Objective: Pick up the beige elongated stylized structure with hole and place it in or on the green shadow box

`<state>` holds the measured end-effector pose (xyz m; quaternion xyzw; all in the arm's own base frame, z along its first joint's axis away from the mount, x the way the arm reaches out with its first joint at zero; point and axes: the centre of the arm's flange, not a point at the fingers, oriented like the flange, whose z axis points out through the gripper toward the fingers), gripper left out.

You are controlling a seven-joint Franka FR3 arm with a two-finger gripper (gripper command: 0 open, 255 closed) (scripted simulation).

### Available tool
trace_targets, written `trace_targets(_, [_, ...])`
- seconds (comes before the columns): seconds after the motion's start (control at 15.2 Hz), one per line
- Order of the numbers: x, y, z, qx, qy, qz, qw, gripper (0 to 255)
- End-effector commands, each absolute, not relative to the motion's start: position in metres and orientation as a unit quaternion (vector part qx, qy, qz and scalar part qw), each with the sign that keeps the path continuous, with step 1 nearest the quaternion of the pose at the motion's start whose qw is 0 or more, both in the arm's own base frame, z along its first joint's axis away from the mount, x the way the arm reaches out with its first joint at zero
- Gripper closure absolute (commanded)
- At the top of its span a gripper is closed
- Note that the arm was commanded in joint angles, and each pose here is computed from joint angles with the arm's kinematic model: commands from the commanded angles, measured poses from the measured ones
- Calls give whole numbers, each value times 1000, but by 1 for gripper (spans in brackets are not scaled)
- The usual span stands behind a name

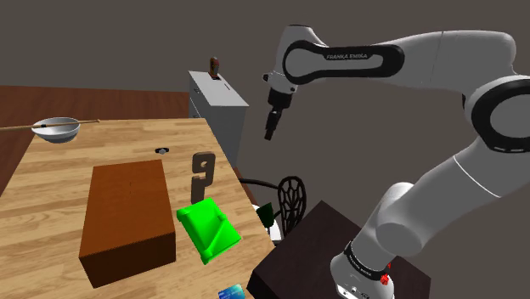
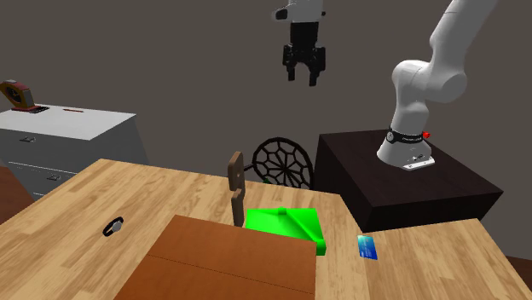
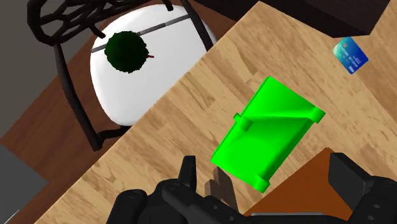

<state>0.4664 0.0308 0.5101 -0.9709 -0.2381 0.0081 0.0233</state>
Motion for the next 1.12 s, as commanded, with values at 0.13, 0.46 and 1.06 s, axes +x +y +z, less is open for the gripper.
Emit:
trace_targets(0.13, [511, 42, 481, -954, -298, 8, 17, 0])
trace_targets(0.46, [562, 63, 445, -929, -370, 9, 10, 0])
trace_targets(1.06, [644, 120, 380, -870, -493, 10, -4, 0])
